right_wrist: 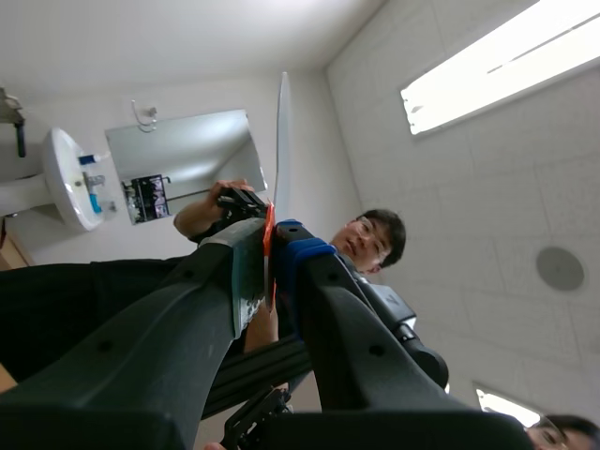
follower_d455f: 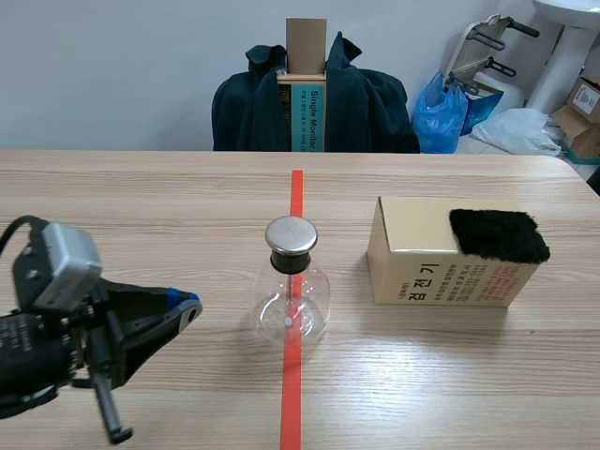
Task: Do the electroscope experiment.
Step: 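Move the plate toward and away from the electroscope, then rub the plate on the fur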
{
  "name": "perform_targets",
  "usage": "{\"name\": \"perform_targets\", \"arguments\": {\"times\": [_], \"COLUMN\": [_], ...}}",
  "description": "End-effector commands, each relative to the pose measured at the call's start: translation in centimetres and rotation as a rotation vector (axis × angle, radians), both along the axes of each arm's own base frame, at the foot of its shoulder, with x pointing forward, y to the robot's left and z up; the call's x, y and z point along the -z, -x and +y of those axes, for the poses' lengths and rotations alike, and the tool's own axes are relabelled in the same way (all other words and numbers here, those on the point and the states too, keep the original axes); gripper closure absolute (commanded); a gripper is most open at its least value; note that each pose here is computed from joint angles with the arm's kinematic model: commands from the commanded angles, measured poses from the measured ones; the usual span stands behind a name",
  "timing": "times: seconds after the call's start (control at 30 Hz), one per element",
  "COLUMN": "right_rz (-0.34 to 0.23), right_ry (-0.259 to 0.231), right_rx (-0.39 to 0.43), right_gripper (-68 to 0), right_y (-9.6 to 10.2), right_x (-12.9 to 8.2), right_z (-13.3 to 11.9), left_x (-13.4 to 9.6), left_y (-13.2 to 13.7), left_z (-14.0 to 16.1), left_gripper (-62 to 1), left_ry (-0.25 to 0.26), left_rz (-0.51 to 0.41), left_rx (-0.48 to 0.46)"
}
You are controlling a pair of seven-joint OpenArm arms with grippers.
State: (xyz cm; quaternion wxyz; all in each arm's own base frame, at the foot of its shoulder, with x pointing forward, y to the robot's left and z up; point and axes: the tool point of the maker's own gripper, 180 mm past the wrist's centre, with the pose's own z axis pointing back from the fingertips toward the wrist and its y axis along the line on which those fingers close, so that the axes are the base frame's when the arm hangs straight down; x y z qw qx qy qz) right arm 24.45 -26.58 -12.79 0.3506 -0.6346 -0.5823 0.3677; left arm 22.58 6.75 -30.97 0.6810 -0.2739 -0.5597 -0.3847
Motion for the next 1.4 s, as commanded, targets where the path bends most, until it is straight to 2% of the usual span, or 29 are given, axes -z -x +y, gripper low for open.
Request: {"name": "perform_targets", "arguments": {"times": [0.0, 0.1, 0.2, 0.3, 0.33, 0.4, 0.53, 0.63, 0.73, 0.83, 1.1, 1.37], "right_rz": [-0.059, -0.104, -0.117, -0.098, -0.082, -0.047, -0.001, 0.013, 0.054, 0.114, 0.330, 0.487], "right_ry": [-0.008, -0.031, -0.044, -0.079, -0.090, -0.106, -0.138, -0.162, -0.152, -0.143, -0.123, -0.087], "right_rx": [0.004, 0.008, 0.009, 0.001, -0.003, -0.013, -0.022, -0.031, -0.039, -0.062, -0.096, -0.148], "right_gripper": [-0.7, -0.7, -0.7, -0.7, -0.7, -0.7, -0.7, -0.7, -0.7, -0.7, -0.7, -0.7], "right_y": [0.3, 0.7, 0.7, 0.5, 0.3, 0.0, -0.3, -0.6, -1.0, -1.7, -3.2, -3.0], "right_x": [-1.8, -3.3, -3.5, -3.2, -3.0, -2.4, -1.4, -0.9, 0.5, 2.9, 11.3, 17.0], "right_z": [-0.2, -0.5, -0.6, -0.8, -0.9, -0.8, -0.6, -0.3, 0.4, 1.5, 3.4, 4.9], "left_x": [-1.1, -2.3, -3.4, -4.6, -4.8, -5.1, -5.3, -5.4, -5.2, -5.2, -5.2, -5.2], "left_y": [1.2, 3.6, 5.3, 5.9, 6.0, 6.0, 5.9, 5.9, 5.9, 5.9, 5.9, 5.9], "left_z": [0.1, 0.2, 0.2, 0.2, 0.3, 0.2, 0.2, 0.2, 0.2, 0.3, 0.3, 0.3], "left_gripper": [-2.7, -2.7, -2.7, -3.5, -6.3, -18.9, -62.3, -62.3, -62.3, -62.3, -62.3, -62.3], "left_ry": [0.015, 0.004, 0.001, 0.000, -0.006, -0.014, -0.006, 0.002, -0.008, -0.009, -0.009, -0.009], "left_rz": [-0.007, -0.002, 0.004, -0.012, -0.014, -0.019, -0.028, -0.028, -0.021, -0.021, -0.021, -0.021], "left_rx": [0.013, 0.040, 0.054, 0.054, 0.053, 0.054, 0.054, 0.050, 0.050, 0.050, 0.050, 0.049]}}
